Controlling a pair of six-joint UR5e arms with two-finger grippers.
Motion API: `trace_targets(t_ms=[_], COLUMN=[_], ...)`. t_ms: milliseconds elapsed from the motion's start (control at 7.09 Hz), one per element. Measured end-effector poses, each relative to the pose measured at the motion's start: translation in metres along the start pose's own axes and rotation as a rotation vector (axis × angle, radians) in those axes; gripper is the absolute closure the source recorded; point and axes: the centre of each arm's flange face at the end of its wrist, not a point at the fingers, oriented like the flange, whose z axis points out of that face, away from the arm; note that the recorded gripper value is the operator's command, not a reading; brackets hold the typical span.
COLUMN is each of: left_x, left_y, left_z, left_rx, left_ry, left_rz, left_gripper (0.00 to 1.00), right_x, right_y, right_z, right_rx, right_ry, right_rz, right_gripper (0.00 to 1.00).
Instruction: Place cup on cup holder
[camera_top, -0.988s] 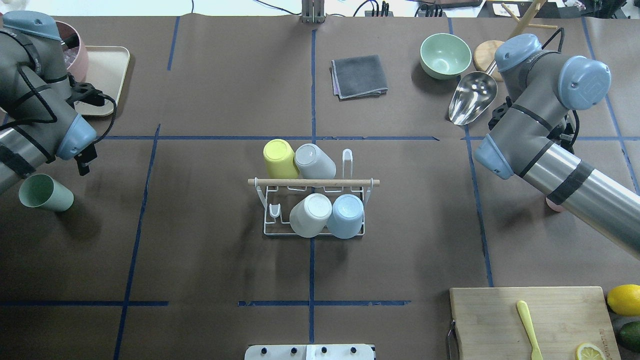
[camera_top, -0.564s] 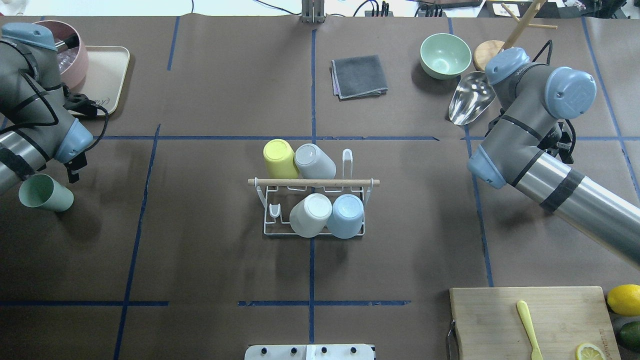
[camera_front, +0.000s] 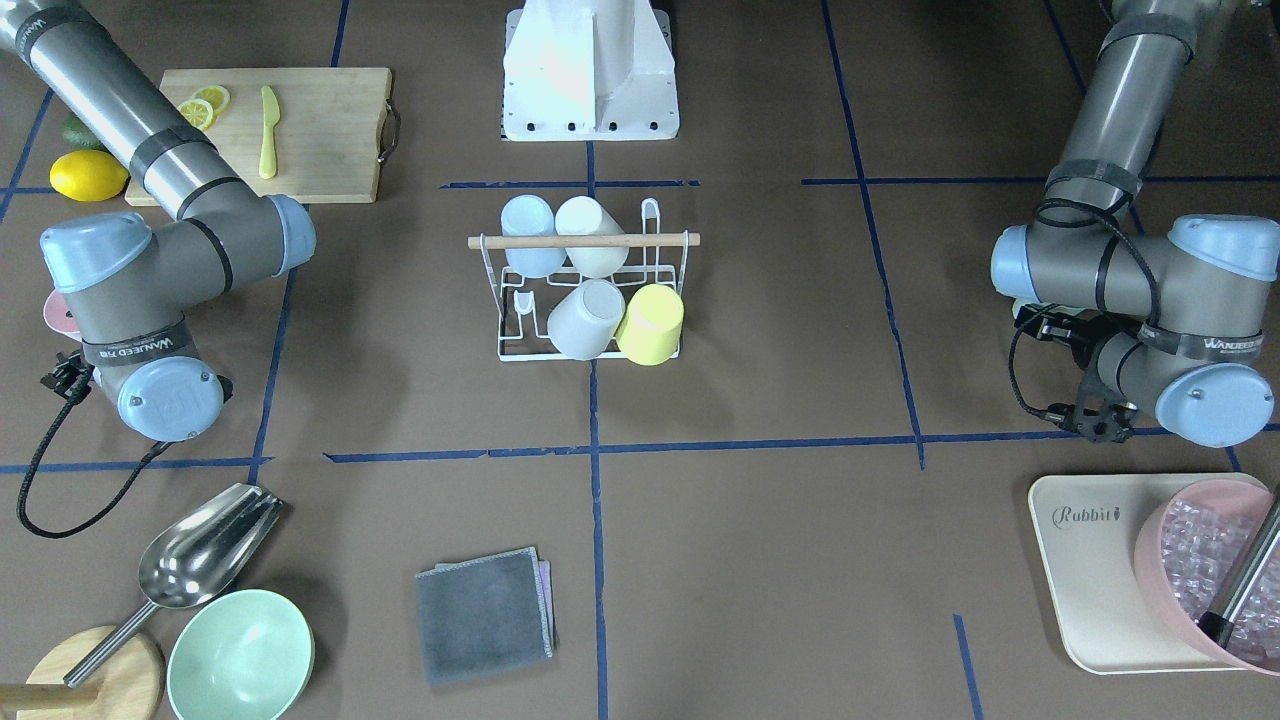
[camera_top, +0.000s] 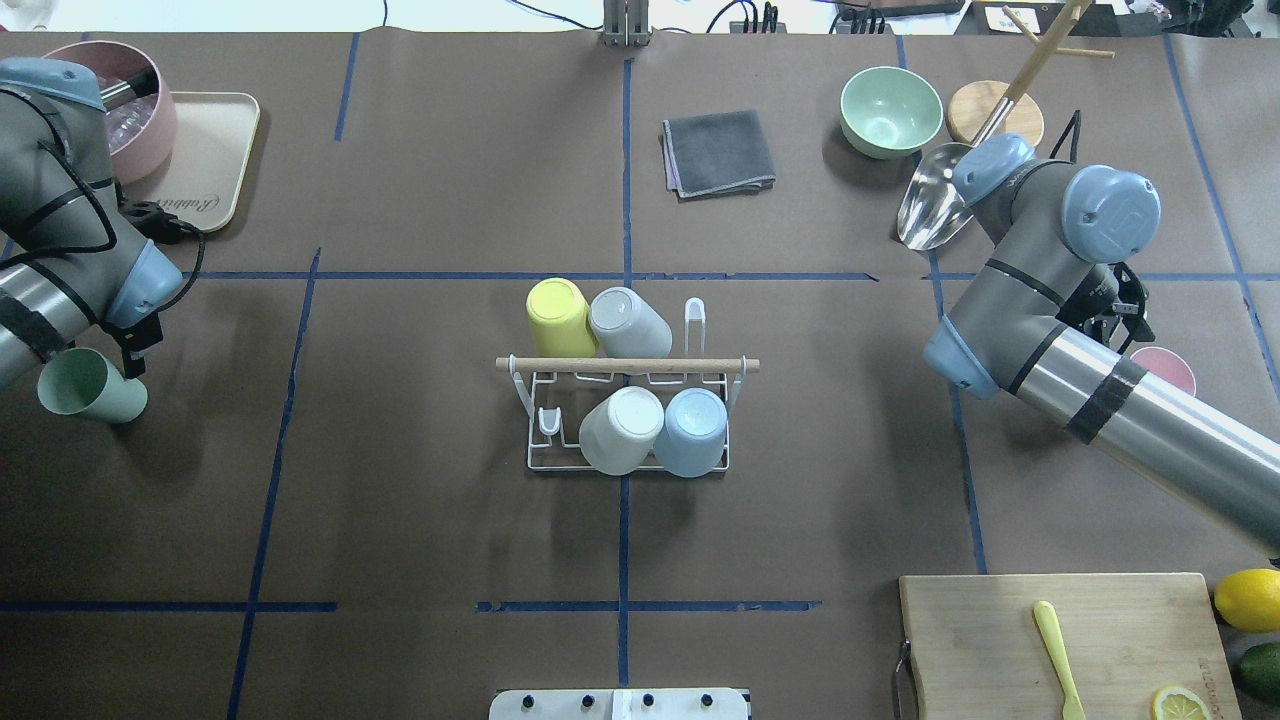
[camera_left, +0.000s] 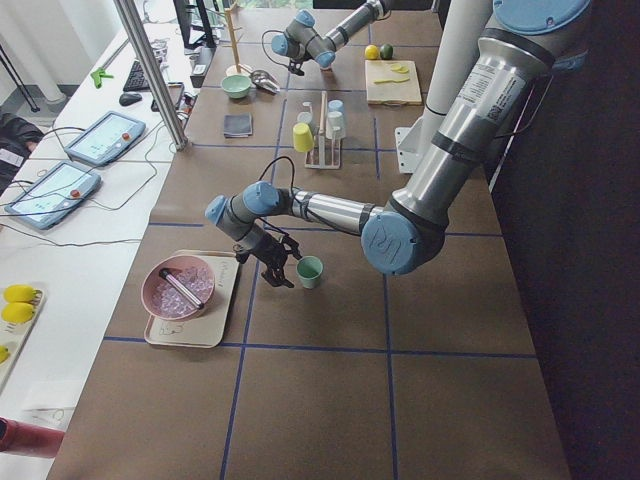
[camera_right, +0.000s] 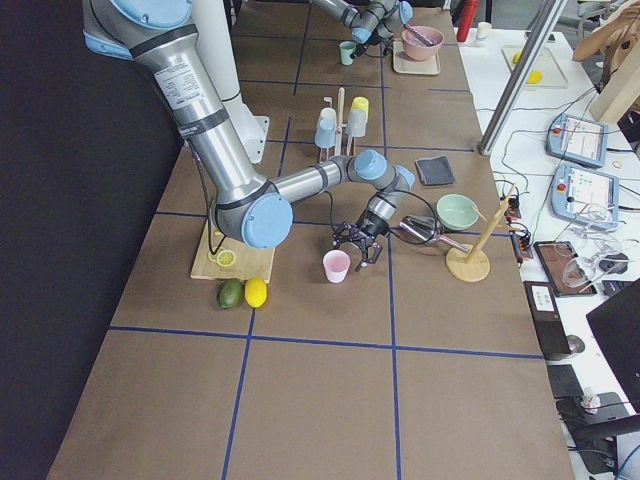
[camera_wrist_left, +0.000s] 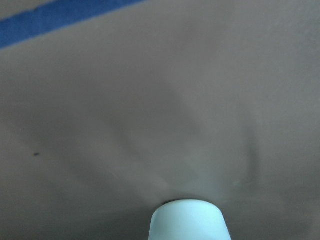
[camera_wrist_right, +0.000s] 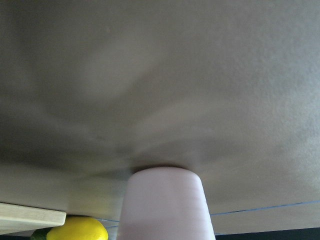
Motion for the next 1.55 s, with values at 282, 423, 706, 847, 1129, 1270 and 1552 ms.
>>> trace_targets(t_ms=[282, 423, 706, 847, 1129, 1270, 1552], left_x=[0.001, 0.004, 0.008, 0.007, 0.002, 0.002, 0.003], left_y=[0.003, 0.002, -0.001, 0.0, 0.005, 0.006, 0.008], left_z=[0.006, 0.012, 0.028, 0.033, 0.041, 0.041, 0.04], left_rx=[-0.025, -0.036, -0.063, -0.076, -0.107, -0.113, -0.112], left_ry=[0.044, 0.055, 0.058, 0.059, 0.065, 0.066, 0.066], left_rz=[-0.031, -0.034, -0.035, -0.043, -0.072, -0.078, -0.078], left_gripper=[0.0, 0.0, 0.0, 0.0, 0.12, 0.6, 0.96], right_x=[-0.008, -0.008, -0.01, -0.015, -0.02, -0.019, -0.018], right_y=[-0.007, -0.008, -0.007, -0.009, -0.013, -0.014, -0.015], right_z=[0.008, 0.011, 0.015, 0.016, 0.023, 0.027, 0.031], right_rx=[-0.039, -0.061, -0.107, -0.125, -0.152, -0.162, -0.175], right_ry=[0.01, 0.024, 0.035, 0.035, 0.034, 0.036, 0.037], right_rz=[-0.009, -0.009, -0.008, -0.011, -0.018, -0.017, -0.016], right_gripper=[0.0, 0.0, 0.0, 0.0, 0.0, 0.0, 0.0])
